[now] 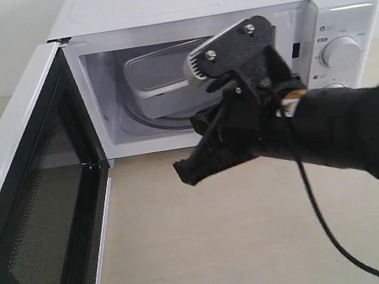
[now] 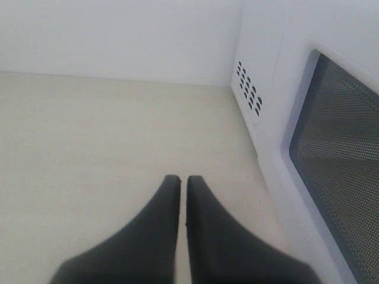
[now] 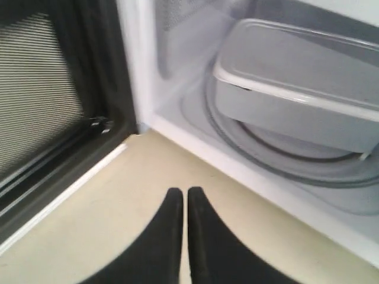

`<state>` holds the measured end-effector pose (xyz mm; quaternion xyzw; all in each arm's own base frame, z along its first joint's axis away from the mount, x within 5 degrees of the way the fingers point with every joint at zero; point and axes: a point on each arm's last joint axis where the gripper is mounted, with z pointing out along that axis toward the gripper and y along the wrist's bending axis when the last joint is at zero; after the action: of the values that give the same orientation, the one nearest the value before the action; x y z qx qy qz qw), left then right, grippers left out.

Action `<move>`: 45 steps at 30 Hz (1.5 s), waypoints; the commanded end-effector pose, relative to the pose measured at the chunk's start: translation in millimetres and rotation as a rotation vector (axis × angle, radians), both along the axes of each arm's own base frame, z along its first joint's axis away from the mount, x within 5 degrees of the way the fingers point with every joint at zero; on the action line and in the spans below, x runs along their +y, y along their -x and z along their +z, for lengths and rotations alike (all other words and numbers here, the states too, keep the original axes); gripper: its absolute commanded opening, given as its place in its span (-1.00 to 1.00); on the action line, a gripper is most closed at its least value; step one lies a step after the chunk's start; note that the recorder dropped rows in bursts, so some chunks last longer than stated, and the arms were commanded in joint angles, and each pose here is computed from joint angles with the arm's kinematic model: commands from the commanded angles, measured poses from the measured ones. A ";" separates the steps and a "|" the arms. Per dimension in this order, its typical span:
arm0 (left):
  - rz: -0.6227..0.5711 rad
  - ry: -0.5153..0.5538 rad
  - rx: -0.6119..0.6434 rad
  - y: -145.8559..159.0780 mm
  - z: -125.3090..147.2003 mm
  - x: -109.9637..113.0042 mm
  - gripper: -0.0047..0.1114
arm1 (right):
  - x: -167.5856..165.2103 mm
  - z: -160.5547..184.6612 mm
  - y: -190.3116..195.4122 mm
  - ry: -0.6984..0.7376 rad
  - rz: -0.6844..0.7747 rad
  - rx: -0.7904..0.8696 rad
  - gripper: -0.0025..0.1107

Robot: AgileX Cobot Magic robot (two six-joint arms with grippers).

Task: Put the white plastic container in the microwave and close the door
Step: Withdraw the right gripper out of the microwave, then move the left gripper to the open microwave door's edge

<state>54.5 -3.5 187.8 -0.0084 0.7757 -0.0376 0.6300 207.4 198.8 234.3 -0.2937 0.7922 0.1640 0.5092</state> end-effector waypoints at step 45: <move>0.010 0.031 -0.142 -0.2 167.7 0.5 -0.84 | -119.7 36.1 134.5 -0.255 0.154 -0.307 -0.96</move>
<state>52.8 -1.2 349.3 -0.0113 0.7045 -0.0278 0.7090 74.0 79.5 272.3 -0.3011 0.6543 0.2575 0.6442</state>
